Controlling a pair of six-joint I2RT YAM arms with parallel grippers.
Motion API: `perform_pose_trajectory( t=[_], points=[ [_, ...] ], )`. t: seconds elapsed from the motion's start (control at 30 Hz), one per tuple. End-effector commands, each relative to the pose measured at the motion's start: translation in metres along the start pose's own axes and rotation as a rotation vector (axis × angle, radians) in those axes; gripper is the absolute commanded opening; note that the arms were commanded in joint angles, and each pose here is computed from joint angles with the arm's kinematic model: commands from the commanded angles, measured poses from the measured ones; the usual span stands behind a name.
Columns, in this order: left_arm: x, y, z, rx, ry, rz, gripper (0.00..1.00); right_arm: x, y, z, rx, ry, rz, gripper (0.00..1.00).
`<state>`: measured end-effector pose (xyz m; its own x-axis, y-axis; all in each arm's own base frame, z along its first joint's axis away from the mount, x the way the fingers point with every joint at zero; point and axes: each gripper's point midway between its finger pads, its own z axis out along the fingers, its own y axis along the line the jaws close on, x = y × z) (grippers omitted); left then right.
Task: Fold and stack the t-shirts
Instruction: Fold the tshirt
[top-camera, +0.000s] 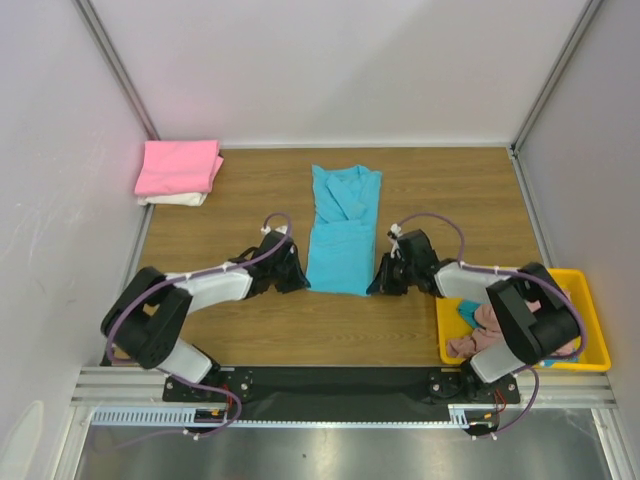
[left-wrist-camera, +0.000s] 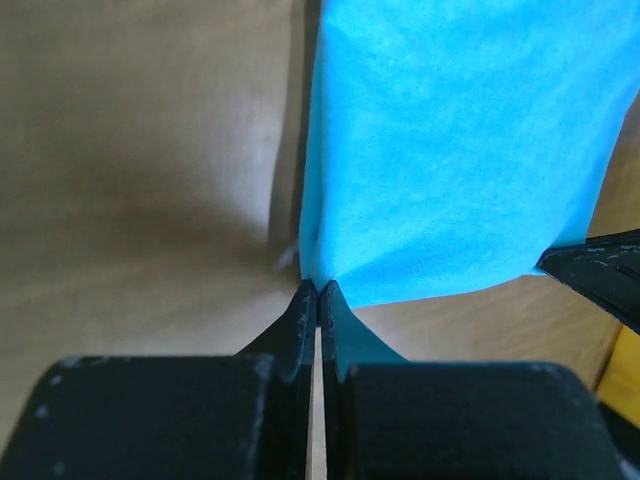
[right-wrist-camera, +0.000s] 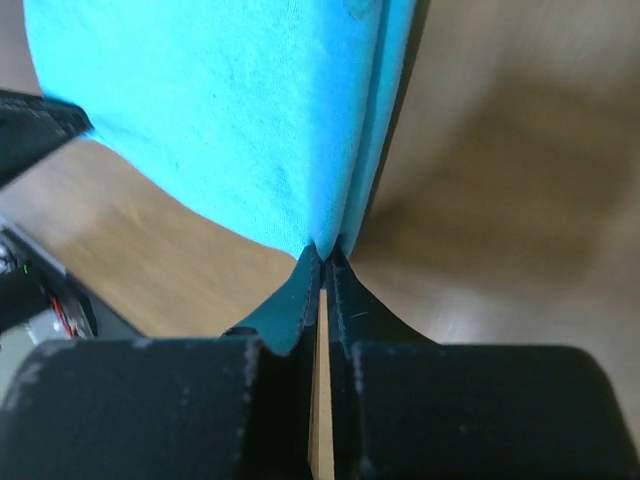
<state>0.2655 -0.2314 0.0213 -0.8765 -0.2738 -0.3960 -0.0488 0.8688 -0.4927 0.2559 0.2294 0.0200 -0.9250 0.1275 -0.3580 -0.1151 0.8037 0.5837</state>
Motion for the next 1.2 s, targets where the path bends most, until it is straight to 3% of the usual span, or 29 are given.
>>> perform_pose_trajectory(
  t=[0.0, 0.27, 0.37, 0.47, 0.6, 0.8, 0.97, 1.17],
  points=[
    [0.021, 0.015, -0.023, -0.056, 0.036, 0.059, 0.00, 0.047, -0.017, -0.012, 0.067, 0.089, 0.036, 0.00],
    [0.079, 0.039, -0.080, -0.094, 0.151, 0.085, 0.00, 0.111, 0.001, -0.053, 0.060, 0.175, 0.066, 0.00],
    [0.096, 0.043, -0.104, -0.114, 0.200, 0.112, 0.00, 0.112, 0.020, -0.073, 0.021, 0.141, 0.117, 0.00],
    [0.086, 0.041, -0.133, -0.144, 0.184, 0.158, 0.00, 0.093, 0.043, -0.098, -0.007, 0.071, 0.142, 0.00],
    [0.041, 0.000, -0.163, -0.092, 0.072, 0.209, 0.00, 0.062, 0.069, -0.121, -0.007, 0.003, 0.120, 0.00],
    [-0.020, -0.044, -0.176, -0.105, -0.033, 0.266, 0.00, 0.010, 0.090, -0.128, 0.046, -0.092, 0.034, 0.00],
    [-0.057, -0.052, -0.168, -0.139, -0.068, 0.287, 0.00, -0.055, 0.085, -0.137, 0.093, -0.226, 0.074, 0.00],
    [-0.097, -0.067, -0.162, -0.133, -0.162, 0.280, 0.00, -0.090, 0.080, -0.135, 0.068, -0.277, 0.091, 0.00]
  ],
)
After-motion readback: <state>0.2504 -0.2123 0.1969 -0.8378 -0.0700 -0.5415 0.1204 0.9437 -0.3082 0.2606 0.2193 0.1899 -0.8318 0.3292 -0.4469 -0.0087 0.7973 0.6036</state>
